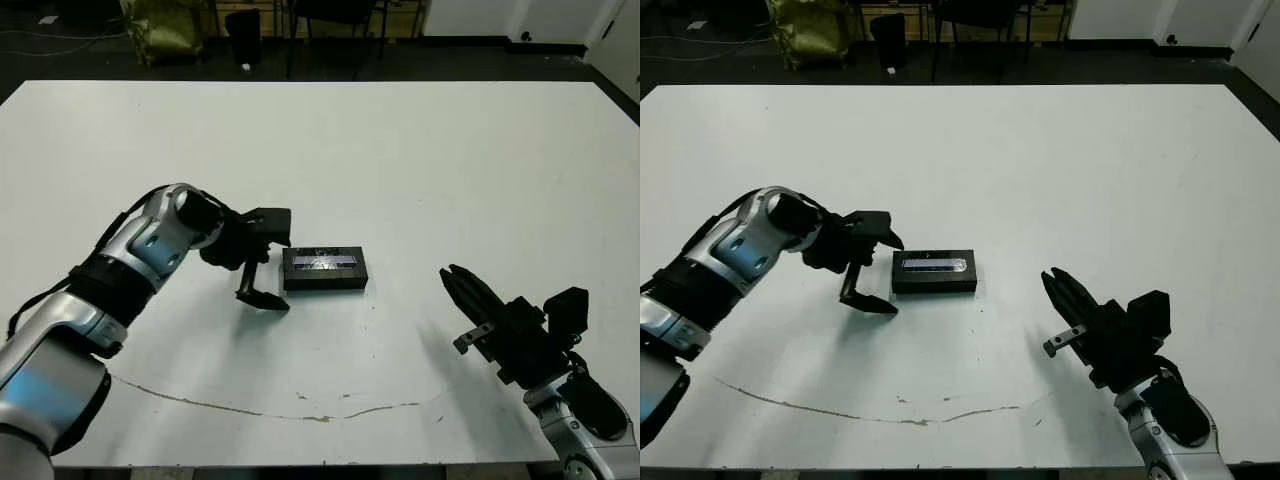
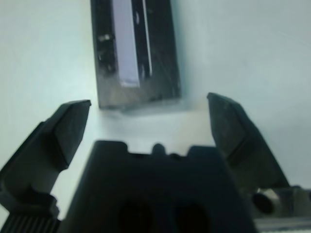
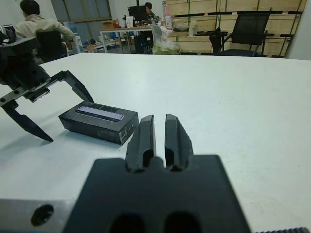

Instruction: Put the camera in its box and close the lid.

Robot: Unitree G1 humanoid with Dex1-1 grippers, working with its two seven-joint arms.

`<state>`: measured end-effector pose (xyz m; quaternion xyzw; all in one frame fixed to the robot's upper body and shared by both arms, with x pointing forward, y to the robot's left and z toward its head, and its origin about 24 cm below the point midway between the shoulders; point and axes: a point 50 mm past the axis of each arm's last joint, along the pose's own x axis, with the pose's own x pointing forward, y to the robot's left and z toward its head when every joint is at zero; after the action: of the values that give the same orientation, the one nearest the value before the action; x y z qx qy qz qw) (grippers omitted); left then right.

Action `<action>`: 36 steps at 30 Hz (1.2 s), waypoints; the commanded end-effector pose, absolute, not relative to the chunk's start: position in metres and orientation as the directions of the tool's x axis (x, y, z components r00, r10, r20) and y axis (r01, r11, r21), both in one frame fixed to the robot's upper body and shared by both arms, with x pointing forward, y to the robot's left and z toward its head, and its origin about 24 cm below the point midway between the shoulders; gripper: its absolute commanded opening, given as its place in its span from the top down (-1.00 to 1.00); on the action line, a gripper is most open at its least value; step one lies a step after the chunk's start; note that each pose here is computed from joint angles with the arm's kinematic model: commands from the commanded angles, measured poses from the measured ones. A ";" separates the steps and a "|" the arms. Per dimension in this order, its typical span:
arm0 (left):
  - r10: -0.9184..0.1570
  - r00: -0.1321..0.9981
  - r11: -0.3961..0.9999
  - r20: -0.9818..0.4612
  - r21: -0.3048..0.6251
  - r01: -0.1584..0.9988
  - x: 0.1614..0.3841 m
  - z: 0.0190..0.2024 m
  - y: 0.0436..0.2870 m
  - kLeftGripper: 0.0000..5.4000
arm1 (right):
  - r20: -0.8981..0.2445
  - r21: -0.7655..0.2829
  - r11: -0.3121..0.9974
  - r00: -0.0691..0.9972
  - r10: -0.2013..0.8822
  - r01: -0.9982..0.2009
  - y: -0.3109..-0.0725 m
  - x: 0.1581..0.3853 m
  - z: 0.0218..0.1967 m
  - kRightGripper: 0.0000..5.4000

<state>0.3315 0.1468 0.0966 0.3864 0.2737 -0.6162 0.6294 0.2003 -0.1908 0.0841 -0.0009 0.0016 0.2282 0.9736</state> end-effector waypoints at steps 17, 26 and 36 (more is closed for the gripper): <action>-0.500 0.535 0.500 -0.681 0.277 0.820 0.296 0.105 0.247 -0.77 | -0.029 0.002 0.899 0.899 0.438 -0.438 -0.195 0.202 0.082 1.00; -0.600 0.778 0.719 -0.187 0.300 0.626 0.272 0.149 0.176 0.04 | -0.024 0.012 0.904 0.904 0.428 -0.428 -0.193 0.203 0.080 1.00; -0.587 0.808 0.804 0.055 0.153 0.574 0.246 0.150 0.095 0.94 | -0.029 0.009 0.922 0.921 0.388 -0.388 -0.190 0.202 0.081 1.00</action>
<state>0.2488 0.0990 0.1558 0.0682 -0.0623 -0.3134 0.9451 0.2034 -0.1900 0.0853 -0.0017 -0.0003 0.2052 0.9787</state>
